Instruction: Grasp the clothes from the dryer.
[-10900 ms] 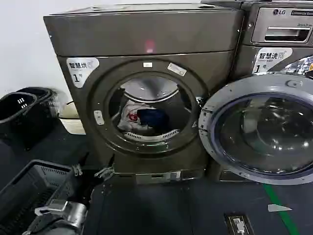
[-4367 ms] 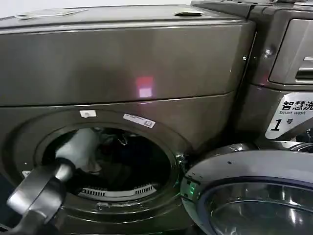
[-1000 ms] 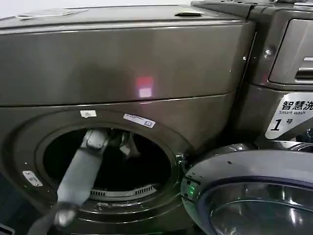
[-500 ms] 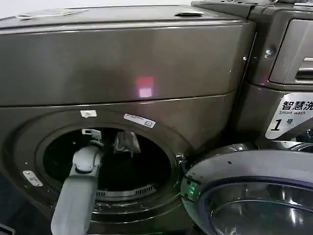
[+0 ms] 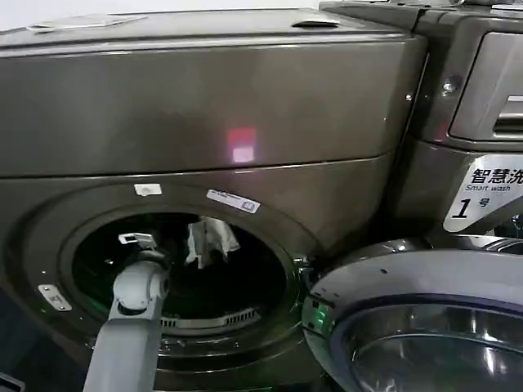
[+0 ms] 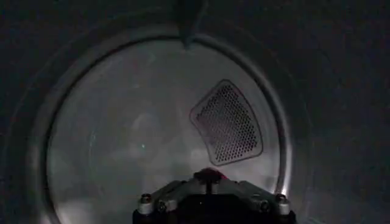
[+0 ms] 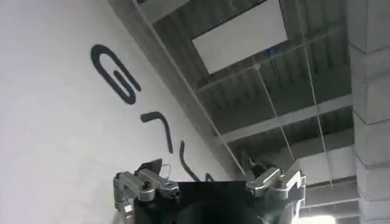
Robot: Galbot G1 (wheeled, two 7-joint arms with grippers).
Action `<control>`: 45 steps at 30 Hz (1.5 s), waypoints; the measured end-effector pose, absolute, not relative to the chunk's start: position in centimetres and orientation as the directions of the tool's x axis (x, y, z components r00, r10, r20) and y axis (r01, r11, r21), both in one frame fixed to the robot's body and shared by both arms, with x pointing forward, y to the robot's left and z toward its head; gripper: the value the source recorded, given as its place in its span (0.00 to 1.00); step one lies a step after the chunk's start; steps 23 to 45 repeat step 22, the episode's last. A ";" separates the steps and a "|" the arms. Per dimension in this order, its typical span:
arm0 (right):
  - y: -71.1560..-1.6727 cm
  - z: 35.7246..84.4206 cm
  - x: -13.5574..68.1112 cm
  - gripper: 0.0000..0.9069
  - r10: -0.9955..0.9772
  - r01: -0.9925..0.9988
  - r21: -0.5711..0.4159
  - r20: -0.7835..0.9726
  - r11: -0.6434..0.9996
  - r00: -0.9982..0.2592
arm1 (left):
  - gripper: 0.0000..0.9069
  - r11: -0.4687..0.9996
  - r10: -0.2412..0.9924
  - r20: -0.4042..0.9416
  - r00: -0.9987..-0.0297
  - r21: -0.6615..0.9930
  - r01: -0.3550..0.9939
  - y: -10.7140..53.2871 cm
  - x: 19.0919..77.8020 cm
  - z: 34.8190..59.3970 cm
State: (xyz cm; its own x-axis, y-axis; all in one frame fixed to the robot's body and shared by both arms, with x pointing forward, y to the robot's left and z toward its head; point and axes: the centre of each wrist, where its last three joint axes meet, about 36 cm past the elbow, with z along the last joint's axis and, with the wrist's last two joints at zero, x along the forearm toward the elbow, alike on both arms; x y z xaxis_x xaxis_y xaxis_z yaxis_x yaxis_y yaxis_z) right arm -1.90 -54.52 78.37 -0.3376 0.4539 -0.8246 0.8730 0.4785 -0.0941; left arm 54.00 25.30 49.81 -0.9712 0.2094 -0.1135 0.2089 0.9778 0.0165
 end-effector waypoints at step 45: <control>-54.3 79.0 -2.4 1.00 0.446 0.876 -0.104 -0.828 0.472 -0.339 | 0.00 0.984 0.178 -0.120 -0.977 0.004 0.179 23.5 53.7 48.8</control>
